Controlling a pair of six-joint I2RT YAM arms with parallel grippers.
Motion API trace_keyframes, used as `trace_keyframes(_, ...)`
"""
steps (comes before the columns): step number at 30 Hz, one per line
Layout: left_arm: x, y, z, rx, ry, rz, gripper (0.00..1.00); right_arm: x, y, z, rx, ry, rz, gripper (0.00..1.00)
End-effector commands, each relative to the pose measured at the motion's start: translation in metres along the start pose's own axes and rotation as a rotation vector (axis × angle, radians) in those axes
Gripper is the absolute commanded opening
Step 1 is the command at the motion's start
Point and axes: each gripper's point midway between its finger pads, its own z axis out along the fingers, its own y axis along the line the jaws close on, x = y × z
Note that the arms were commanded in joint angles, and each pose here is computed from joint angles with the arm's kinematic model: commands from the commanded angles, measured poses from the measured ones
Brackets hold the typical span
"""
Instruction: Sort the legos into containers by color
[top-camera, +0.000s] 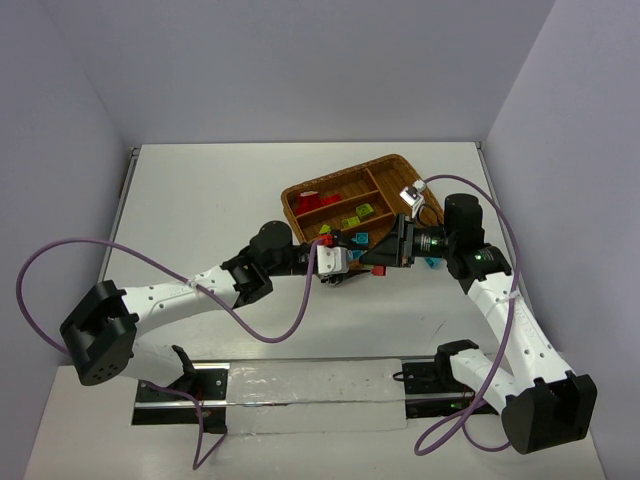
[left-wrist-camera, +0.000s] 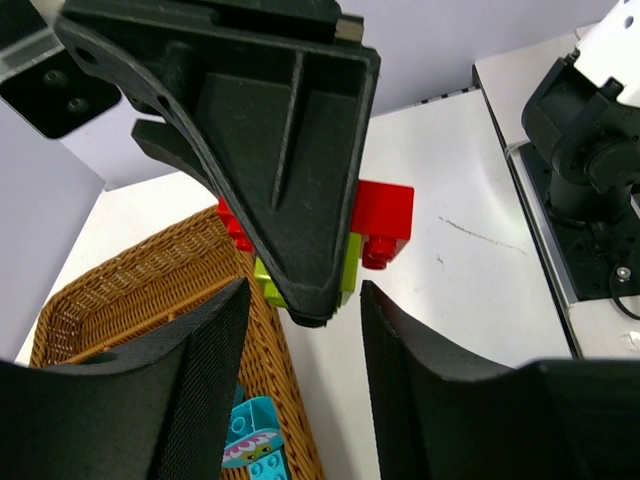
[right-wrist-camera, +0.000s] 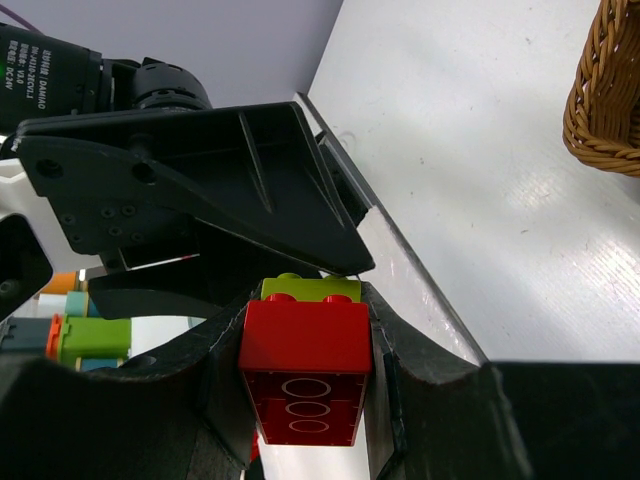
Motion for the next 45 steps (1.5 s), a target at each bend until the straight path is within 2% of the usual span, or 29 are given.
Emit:
trace_keyframes(1,-0.043,0.013,0.006,-0.014,-0.114,0.057,0.56,-0.002,0.015,-0.002,-0.044,-0.004,-0.052,0.00)
trace_keyframes(5,-0.044,0.013,0.007,-0.017,-0.122,0.057,0.56,-0.001,0.015,-0.002,-0.047,-0.001,-0.049,0.00)
trace_keyframes(9,-0.043,0.012,0.008,-0.006,-0.121,0.054,0.49,-0.001,0.015,-0.001,-0.047,-0.002,-0.048,0.00)
trace_keyframes(15,-0.041,0.010,0.010,0.005,-0.114,0.048,0.19,-0.001,0.015,-0.001,-0.048,-0.001,-0.047,0.00)
trace_keyframes(17,-0.041,0.011,0.011,0.006,-0.107,0.039,0.02,0.000,0.014,0.000,-0.047,0.000,-0.044,0.00)
trace_keyframes(20,-0.037,0.012,0.012,0.003,-0.088,0.025,0.00,0.000,0.012,0.000,-0.043,0.001,-0.040,0.01)
trace_keyframes(21,-0.036,0.011,0.012,0.004,-0.084,0.022,0.00,0.000,0.012,0.000,-0.040,0.000,-0.038,0.07)
trace_keyframes(25,-0.030,0.008,0.009,-0.001,-0.079,0.011,0.00,-0.002,0.009,0.000,-0.009,-0.007,-0.035,0.49)
trace_keyframes(29,-0.028,0.007,0.005,-0.012,-0.077,0.005,0.00,-0.005,0.010,-0.001,-0.004,-0.014,-0.045,0.53)
trace_keyframes(31,-0.024,0.007,0.005,-0.015,-0.064,-0.006,0.00,-0.006,0.009,-0.001,0.001,-0.015,-0.039,0.63)
trace_keyframes(36,-0.016,0.004,0.004,-0.013,-0.048,-0.024,0.00,-0.006,0.007,0.000,0.009,-0.018,-0.036,0.73)
trace_keyframes(39,-0.009,0.000,0.002,-0.013,-0.030,-0.042,0.00,-0.007,0.007,-0.001,0.024,-0.023,-0.034,0.94)
trace_keyframes(40,-0.006,0.000,0.002,-0.015,-0.026,-0.048,0.00,-0.007,0.006,-0.002,0.032,-0.024,-0.033,0.97)
trace_keyframes(45,0.001,-0.003,-0.002,-0.030,-0.012,-0.068,0.00,-0.011,0.004,-0.004,0.062,-0.044,-0.041,0.97)
